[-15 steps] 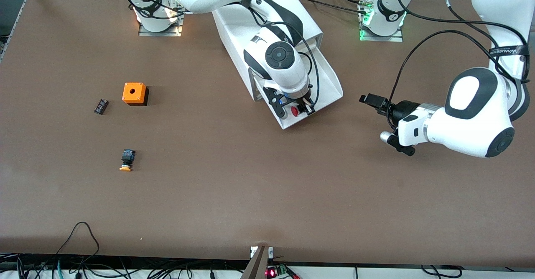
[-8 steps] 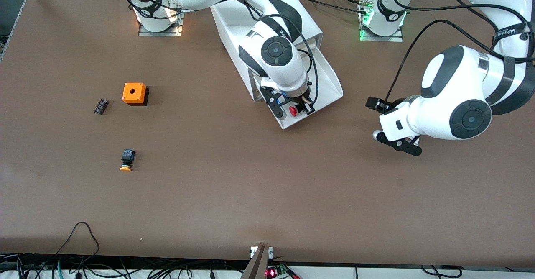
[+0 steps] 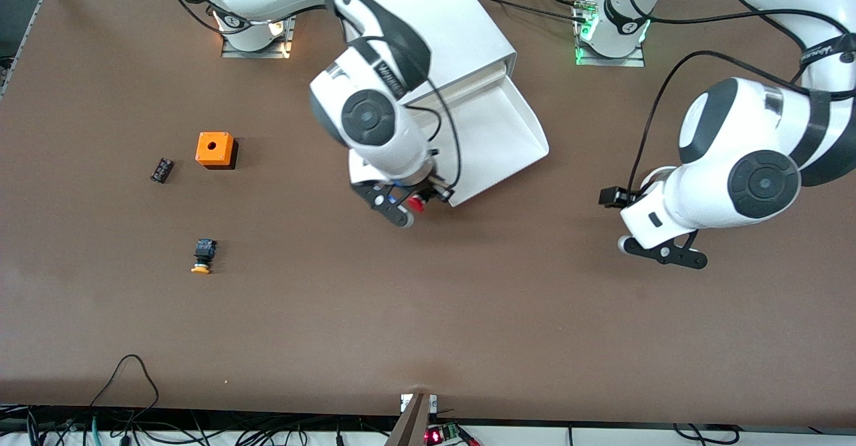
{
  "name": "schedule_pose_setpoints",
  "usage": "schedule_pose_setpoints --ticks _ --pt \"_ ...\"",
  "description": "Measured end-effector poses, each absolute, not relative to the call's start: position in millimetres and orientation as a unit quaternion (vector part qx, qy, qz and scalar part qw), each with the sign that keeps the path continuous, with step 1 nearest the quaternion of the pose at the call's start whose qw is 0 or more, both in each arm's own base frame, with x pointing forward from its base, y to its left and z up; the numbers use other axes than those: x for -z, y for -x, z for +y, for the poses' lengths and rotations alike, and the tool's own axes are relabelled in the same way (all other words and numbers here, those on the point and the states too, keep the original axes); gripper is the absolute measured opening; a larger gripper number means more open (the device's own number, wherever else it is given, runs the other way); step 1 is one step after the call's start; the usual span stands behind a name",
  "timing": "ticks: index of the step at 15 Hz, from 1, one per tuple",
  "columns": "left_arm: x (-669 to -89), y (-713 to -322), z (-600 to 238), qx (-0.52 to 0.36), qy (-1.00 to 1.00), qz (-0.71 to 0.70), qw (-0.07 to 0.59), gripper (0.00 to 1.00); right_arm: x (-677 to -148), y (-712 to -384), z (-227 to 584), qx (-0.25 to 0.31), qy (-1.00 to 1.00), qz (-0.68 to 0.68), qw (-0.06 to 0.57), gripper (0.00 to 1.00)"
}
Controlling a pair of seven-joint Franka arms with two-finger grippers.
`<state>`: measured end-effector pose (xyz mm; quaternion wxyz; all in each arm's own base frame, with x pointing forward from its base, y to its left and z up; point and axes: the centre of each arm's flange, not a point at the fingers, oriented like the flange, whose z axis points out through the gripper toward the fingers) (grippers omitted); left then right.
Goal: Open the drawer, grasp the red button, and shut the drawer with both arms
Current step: 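Lift the red button out with the right gripper while the left gripper withdraws, then push the drawer shut with the left gripper while the right gripper lowers the button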
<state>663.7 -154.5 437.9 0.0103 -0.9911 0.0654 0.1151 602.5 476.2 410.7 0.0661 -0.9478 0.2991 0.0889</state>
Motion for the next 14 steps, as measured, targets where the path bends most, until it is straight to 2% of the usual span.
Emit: schedule_pose_setpoints --ticks 4,8,11,14 --pt "-388.6 -664.9 -178.7 -0.116 0.991 -0.067 -0.030 1.00 -409.1 -646.0 394.0 -0.102 0.976 0.185 0.054 0.41" --pt "-343.3 -650.1 -218.1 -0.102 0.986 -0.125 -0.034 1.00 -398.1 -694.9 287.1 -0.107 0.987 0.103 0.062 0.41" --pt "-312.4 -628.4 -251.3 -0.102 0.981 -0.160 -0.028 1.00 -376.7 -716.5 224.7 -0.111 0.989 0.069 0.068 0.41" --pt "-296.5 -606.2 -277.1 -0.112 0.978 -0.173 -0.015 1.00 -334.9 -727.5 194.7 -0.094 0.994 0.039 0.045 0.41"
